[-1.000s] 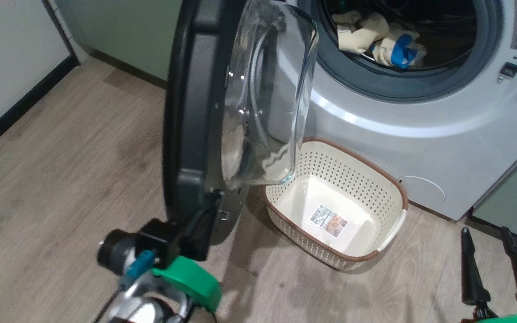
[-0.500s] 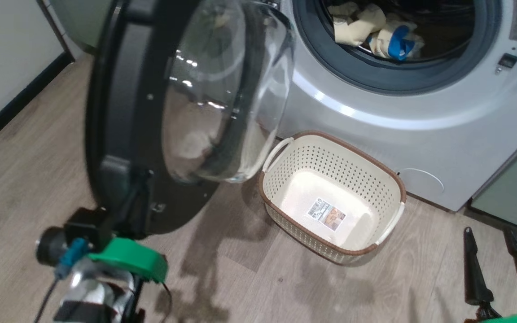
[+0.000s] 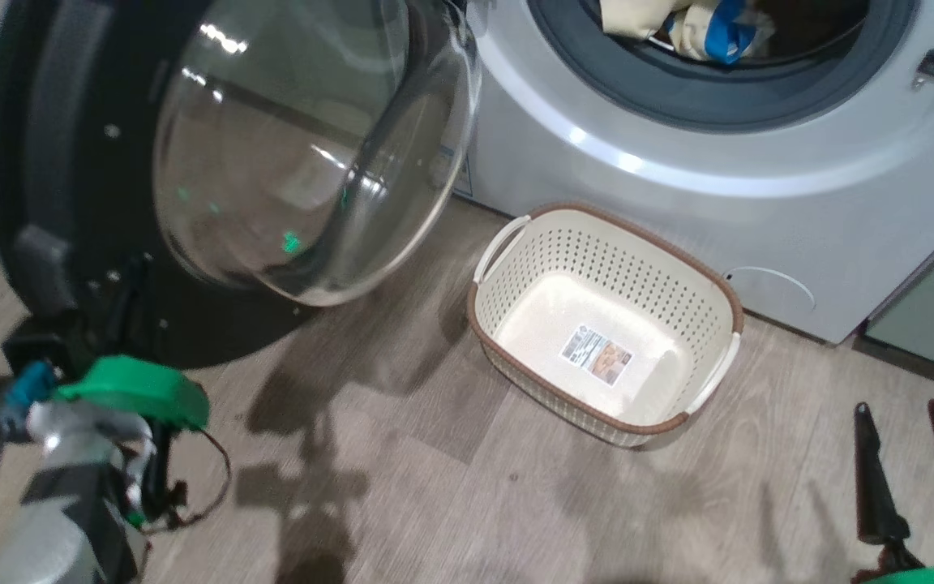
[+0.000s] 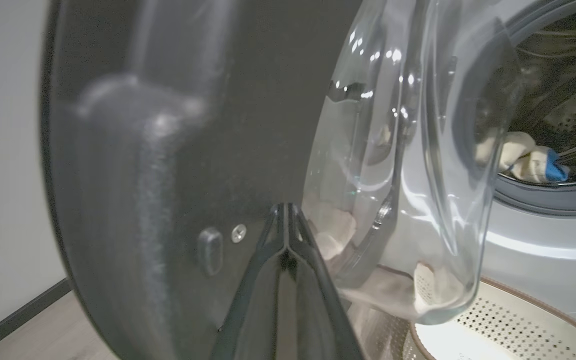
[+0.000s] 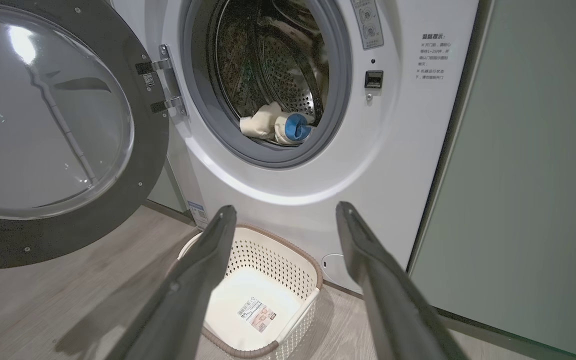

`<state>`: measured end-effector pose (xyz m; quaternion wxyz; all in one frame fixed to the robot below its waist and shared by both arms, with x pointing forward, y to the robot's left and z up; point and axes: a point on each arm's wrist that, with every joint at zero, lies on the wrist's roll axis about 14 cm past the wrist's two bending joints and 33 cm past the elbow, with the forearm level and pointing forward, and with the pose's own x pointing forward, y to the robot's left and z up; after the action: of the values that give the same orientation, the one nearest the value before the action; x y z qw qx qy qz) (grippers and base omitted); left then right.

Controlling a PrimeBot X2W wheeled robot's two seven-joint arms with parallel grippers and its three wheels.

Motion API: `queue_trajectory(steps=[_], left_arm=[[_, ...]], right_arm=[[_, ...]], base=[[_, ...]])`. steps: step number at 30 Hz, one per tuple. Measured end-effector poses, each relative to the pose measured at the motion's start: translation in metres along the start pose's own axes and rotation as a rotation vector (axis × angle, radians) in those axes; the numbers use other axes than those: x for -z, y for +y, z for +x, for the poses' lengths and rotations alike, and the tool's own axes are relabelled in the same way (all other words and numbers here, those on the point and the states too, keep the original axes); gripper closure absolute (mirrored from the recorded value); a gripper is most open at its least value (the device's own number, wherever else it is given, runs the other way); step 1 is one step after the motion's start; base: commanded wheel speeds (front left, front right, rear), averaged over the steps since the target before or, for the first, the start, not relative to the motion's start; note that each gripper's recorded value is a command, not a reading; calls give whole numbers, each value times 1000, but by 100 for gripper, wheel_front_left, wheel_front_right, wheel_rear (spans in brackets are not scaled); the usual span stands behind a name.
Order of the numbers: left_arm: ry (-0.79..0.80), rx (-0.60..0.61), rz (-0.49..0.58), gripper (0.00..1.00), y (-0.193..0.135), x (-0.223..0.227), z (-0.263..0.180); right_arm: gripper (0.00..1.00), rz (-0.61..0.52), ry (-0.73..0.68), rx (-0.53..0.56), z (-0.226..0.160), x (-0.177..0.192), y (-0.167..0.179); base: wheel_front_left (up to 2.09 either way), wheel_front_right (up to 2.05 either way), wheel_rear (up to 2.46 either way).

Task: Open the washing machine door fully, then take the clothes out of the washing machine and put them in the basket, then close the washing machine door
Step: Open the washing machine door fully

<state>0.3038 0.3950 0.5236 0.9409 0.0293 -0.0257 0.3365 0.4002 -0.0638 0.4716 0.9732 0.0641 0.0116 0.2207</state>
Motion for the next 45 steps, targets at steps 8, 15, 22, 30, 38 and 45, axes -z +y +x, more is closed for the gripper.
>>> queue_trajectory(steps=[8,15,22,30,38,45], left_arm=[[19,-52,14,100,18,3,26],[34,-79,29,100,32,5,40],[21,-96,46,100,41,0,48],[6,-82,48,100,39,-3,45],[-44,-44,37,100,28,-7,9],[-98,42,-7,100,-1,-20,-30]], right_arm=[[0,-4,9,-15,13,7,-4],[0,-9,18,-28,15,11,-4],[0,-10,16,-30,15,10,-4],[0,-26,6,-28,12,5,-4],[0,-37,-18,-11,6,-6,-7],[0,-42,-49,4,-1,-18,-4]], base=[[0,0,0],[0,0,0],[0,0,0],[0,0,0],[0,0,0],[0,0,0]])
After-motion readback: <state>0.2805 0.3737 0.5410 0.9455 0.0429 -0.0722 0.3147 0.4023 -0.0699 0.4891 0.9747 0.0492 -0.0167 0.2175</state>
